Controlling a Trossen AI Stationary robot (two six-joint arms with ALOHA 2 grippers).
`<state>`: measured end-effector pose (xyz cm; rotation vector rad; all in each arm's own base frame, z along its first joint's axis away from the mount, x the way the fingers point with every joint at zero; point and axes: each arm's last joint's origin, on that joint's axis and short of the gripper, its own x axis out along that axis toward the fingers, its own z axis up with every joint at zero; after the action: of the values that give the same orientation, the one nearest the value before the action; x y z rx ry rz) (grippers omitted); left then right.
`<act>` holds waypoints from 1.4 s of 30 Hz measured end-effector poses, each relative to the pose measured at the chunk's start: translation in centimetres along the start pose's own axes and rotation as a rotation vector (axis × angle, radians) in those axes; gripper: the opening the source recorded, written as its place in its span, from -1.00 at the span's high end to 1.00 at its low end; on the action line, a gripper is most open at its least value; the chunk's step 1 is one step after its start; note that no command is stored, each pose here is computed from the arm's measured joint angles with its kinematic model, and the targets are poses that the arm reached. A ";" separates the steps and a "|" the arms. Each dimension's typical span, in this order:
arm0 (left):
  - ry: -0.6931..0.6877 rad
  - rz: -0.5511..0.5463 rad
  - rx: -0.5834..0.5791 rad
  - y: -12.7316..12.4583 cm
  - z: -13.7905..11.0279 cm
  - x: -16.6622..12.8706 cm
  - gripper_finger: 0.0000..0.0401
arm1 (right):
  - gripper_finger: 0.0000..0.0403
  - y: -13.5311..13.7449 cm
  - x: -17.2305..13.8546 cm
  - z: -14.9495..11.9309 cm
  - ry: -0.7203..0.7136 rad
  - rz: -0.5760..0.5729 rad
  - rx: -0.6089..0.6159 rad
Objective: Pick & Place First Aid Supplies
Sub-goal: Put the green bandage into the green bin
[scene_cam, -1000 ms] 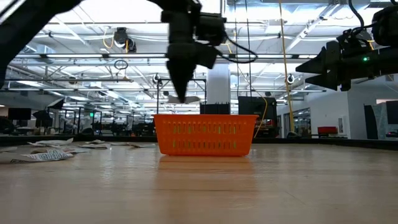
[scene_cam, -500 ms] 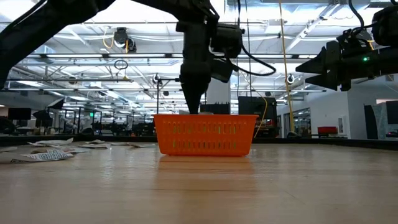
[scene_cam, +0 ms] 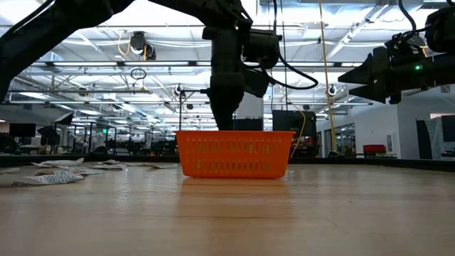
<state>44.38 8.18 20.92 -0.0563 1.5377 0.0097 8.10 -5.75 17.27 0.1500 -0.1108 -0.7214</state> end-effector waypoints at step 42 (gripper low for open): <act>-0.086 -0.033 -1.165 4.9 -12.6 -2.9 -0.57 | -0.95 0.0 0.0 0.0 0.000 0.000 0.000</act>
<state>31.53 12.66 23.28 -0.9839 1.2629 0.8665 8.10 -5.75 17.27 0.1499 -0.1113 -0.7212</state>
